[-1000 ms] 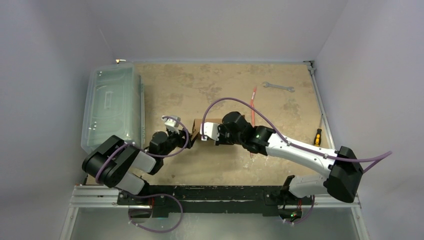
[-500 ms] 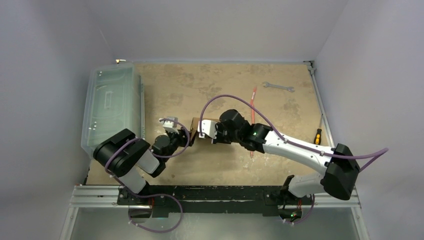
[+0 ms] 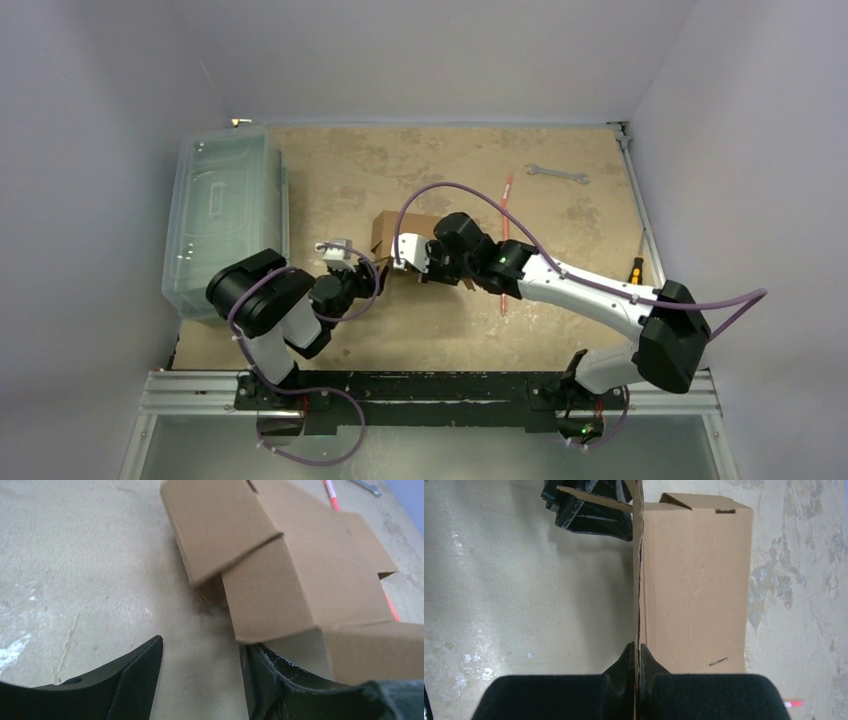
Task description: Fold the paper box
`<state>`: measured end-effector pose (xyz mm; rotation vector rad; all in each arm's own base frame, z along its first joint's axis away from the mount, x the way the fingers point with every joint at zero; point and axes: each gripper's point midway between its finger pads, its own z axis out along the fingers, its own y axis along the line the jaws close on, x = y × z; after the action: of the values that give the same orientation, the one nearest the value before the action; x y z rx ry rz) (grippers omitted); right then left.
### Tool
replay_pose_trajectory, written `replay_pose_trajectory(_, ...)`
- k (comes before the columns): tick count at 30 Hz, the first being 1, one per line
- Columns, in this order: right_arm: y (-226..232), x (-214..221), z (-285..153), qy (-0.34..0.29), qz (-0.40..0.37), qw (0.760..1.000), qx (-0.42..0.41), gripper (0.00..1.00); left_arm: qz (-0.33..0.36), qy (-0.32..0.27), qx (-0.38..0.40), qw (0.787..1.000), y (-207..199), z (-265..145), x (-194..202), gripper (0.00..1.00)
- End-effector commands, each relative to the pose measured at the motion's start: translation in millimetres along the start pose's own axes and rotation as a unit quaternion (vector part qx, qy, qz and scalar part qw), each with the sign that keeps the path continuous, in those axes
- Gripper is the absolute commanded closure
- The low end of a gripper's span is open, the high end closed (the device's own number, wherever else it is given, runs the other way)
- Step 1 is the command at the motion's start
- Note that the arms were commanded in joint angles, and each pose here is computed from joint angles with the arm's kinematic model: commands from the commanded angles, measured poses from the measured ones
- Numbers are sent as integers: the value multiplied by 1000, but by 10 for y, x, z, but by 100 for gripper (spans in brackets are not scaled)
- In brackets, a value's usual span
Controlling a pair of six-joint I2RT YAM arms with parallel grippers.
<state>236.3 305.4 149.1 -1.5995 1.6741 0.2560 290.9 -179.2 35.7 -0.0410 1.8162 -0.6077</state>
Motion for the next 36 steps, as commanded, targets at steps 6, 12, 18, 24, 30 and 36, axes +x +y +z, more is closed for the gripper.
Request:
replay_pose_trajectory(6, -122, -159, -31, -17, 23, 1000, -8, 100, 16, -99, 58, 993, -236, -87, -450, 42)
replay_pose_trajectory(12, -286, -143, -116, -17, 33, 999, 11, 100, 27, -115, 84, 989, -337, -201, -572, 40)
replay_pose_trajectory(18, -475, -125, -284, -24, 35, 999, 34, 100, 27, -86, 106, 990, -427, -353, -549, 37)
replay_pose_trajectory(24, -436, -167, -426, -36, 17, 999, 19, 100, 57, -40, 84, 994, -452, -384, -638, 35)
replay_pose_trajectory(30, -430, -305, -692, -56, -2, 998, 13, 100, 59, -40, 41, 997, -401, -527, -907, 19)
replay_pose_trajectory(36, -433, -427, -1039, -75, -22, 997, 18, 100, 42, -28, -28, 998, -237, -538, -1007, 15)
